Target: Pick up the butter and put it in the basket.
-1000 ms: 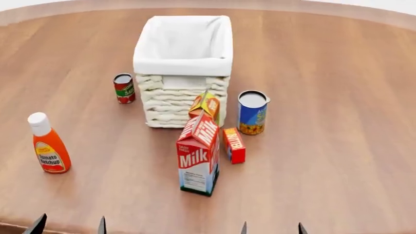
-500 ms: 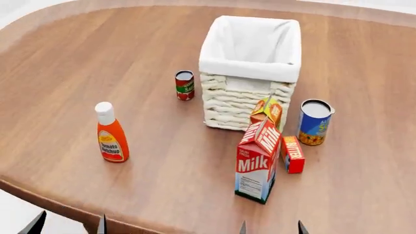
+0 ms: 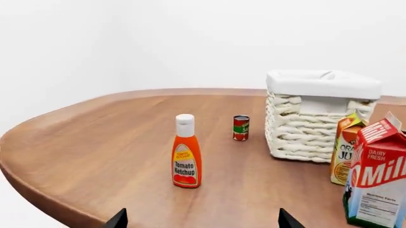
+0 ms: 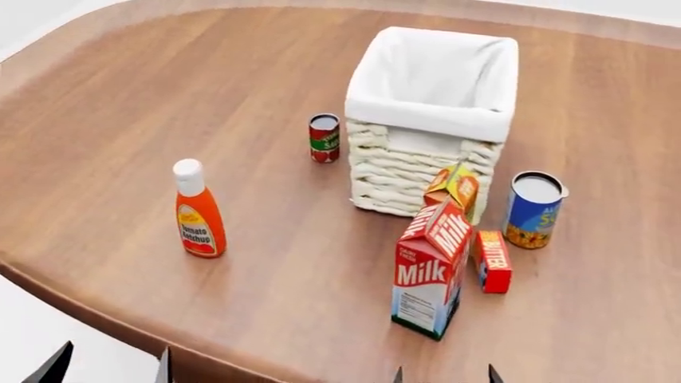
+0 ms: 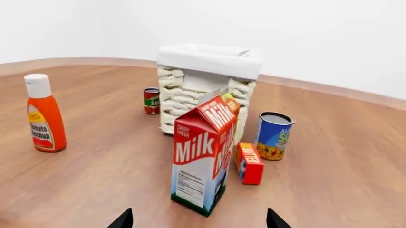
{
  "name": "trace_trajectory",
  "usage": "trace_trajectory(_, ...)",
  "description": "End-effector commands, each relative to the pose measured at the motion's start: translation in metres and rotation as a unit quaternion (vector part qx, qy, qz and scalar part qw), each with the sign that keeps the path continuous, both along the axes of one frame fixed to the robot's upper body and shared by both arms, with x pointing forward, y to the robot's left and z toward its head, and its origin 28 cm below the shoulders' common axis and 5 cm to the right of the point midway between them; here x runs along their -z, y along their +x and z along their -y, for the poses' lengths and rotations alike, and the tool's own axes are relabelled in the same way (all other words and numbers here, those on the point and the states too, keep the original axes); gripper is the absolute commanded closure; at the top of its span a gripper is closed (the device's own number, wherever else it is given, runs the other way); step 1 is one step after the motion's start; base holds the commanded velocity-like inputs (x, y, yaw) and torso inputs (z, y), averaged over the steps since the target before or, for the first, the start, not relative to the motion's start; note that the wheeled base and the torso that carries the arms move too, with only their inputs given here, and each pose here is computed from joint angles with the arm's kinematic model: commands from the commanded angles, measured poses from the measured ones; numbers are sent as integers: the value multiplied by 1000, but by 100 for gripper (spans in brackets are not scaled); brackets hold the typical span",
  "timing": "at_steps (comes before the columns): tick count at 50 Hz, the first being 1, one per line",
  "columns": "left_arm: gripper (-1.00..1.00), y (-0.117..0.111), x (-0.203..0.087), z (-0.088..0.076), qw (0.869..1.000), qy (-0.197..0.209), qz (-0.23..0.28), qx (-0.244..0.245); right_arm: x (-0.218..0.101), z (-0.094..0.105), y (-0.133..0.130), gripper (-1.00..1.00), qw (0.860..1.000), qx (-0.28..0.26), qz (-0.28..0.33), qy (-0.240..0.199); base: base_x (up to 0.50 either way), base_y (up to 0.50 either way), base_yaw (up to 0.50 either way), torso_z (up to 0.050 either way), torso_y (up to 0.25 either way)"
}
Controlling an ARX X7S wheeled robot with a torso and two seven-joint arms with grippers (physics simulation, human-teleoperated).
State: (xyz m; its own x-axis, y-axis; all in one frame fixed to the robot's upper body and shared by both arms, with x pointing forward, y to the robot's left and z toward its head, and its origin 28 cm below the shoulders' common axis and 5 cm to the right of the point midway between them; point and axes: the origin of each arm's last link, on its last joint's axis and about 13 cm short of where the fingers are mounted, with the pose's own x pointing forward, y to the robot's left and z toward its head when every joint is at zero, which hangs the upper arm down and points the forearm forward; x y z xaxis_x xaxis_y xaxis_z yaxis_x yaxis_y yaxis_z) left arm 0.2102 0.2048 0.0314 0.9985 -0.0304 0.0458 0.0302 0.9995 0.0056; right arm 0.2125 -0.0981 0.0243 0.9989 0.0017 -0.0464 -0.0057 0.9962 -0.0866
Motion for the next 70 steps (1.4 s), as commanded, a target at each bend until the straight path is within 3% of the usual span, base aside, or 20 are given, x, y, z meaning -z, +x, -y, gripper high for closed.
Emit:
trace_trajectory(1, -100, -2, -2, 1, 1000, -4, 2, 8, -4, 1, -2, -100, 1000, 3, 1, -10, 86, -496, 0, 0, 0)
trace_trajectory(13, -100, -1, -4, -1, 1000, -7, 3, 8, -7, 0, -2, -100, 1000, 2, 8, -16, 88, -495, 0, 0, 0)
trace_trajectory(17, -100, -2, -5, 0, 1000, -7, 3, 10, -7, 0, -2, -100, 999, 2, 31, -28, 22, -124, 0, 0, 0)
trace_trajectory(23, -100, -3, -4, 1, 1000, -7, 3, 13, -6, -2, -1, -100, 998, 6, 9, -62, 0, 0, 417, 0, 0)
trace_trajectory(24, -100, -4, -4, 1, 1000, -7, 3, 13, -4, -2, 0, -100, 998, 14, -9, -53, 0, 0, 0, 0, 0)
trace_trajectory(29, -100, -5, -4, 1, 1000, -7, 2, 15, -3, -2, -2, -100, 999, -5, 0, -37, -9, -22, 0, 0, 0)
trace_trajectory(36, -100, -9, -6, -2, 1000, -9, 4, 11, -9, 1, -10, -100, 999, 8, 15, -29, 23, -498, 0, 0, 0)
trace_trajectory(45, -100, -18, -11, -6, 1000, -15, 12, 17, -15, 0, -21, -100, 998, 34, 24, -47, 97, -377, 0, 0, 0)
trace_trajectory(49, -100, -8, -25, -10, 999, -50, -4, -8, -23, 2, -23, -100, 998, 40, 42, -31, 0, 0, 0, 0, 0)
trace_trajectory(50, -100, 2, -34, -14, 998, -55, 6, -31, -29, 3, -25, -100, 996, 43, 66, -34, 271, 87, 0, 0, 0)
trace_trajectory(56, -100, 30, -67, -29, 994, -67, 56, -71, -27, 7, -21, -100, 997, 42, 56, -30, 476, 153, 0, 0, 0)
trace_trajectory(70, -100, 26, -76, -35, 993, -67, 70, -66, -26, 10, -22, -100, 997, 50, 50, -34, 476, 153, 0, 0, 0)
